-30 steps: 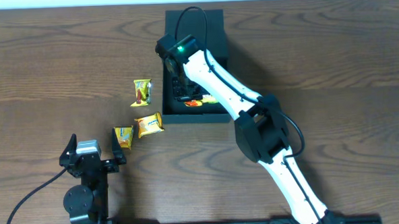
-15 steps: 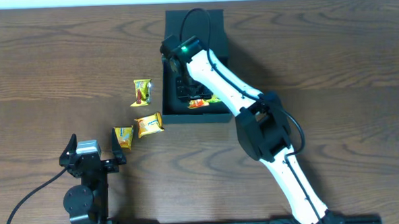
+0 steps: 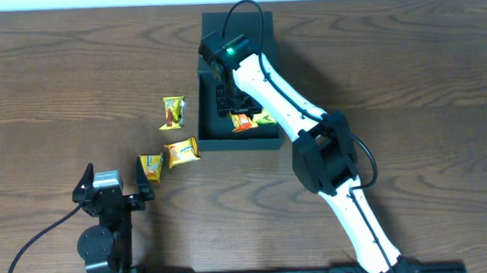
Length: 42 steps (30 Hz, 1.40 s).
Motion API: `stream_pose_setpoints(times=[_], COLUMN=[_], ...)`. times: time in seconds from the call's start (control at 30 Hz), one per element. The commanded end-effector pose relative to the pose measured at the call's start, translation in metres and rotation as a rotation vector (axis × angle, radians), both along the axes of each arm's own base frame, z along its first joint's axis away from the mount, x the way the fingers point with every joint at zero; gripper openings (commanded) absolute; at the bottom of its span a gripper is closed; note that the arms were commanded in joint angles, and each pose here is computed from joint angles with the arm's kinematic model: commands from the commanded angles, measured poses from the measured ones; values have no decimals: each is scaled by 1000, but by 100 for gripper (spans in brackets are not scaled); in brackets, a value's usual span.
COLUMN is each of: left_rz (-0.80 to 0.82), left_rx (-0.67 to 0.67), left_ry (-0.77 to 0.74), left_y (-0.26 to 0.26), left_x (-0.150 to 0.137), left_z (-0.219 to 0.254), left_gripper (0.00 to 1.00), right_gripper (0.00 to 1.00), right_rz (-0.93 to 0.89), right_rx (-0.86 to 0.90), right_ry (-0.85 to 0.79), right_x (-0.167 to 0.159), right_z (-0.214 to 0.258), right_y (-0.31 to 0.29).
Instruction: Pack container
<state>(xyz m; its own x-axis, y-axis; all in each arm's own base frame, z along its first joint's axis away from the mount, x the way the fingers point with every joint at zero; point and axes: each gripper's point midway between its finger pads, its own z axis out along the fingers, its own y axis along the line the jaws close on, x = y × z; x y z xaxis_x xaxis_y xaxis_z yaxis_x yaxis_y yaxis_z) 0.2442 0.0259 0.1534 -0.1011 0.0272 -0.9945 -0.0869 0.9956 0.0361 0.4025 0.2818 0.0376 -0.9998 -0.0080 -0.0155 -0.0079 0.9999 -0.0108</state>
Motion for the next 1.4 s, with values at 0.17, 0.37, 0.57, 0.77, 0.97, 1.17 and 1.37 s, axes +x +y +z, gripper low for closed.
stream_pose_setpoints(times=[0.17,0.37,0.57,0.77,0.97,1.17,1.37], left_rz=[-15,-15,-15,-15,-15,-15,-15], left_rx=[-14,-14,-14,-14,-14,-14,-14], left_ry=[58,58,58,58,58,58,58], left_y=[-3,-3,-3,-3,-3,-3,-3], left_x=[-1,-1,-1,-1,-1,-1,-1], left_z=[-17,-17,-17,-17,-17,-17,-17], left_gripper=[96,95,95,96,96,95,95], right_gripper=[51,30,2,1,1,1,2], right_rz=[14,51,61,48,18,106,141], right_rx=[62,103,-115,-240,-254,-163,-101], right_ry=[-30,-102,-198,-113,-75,-9,4], right_x=[9,21,33,29,31,26,25], right_z=[17,47,72,60,51,23,16], right_y=[9,16,-29,-76,-95,-77,-65])
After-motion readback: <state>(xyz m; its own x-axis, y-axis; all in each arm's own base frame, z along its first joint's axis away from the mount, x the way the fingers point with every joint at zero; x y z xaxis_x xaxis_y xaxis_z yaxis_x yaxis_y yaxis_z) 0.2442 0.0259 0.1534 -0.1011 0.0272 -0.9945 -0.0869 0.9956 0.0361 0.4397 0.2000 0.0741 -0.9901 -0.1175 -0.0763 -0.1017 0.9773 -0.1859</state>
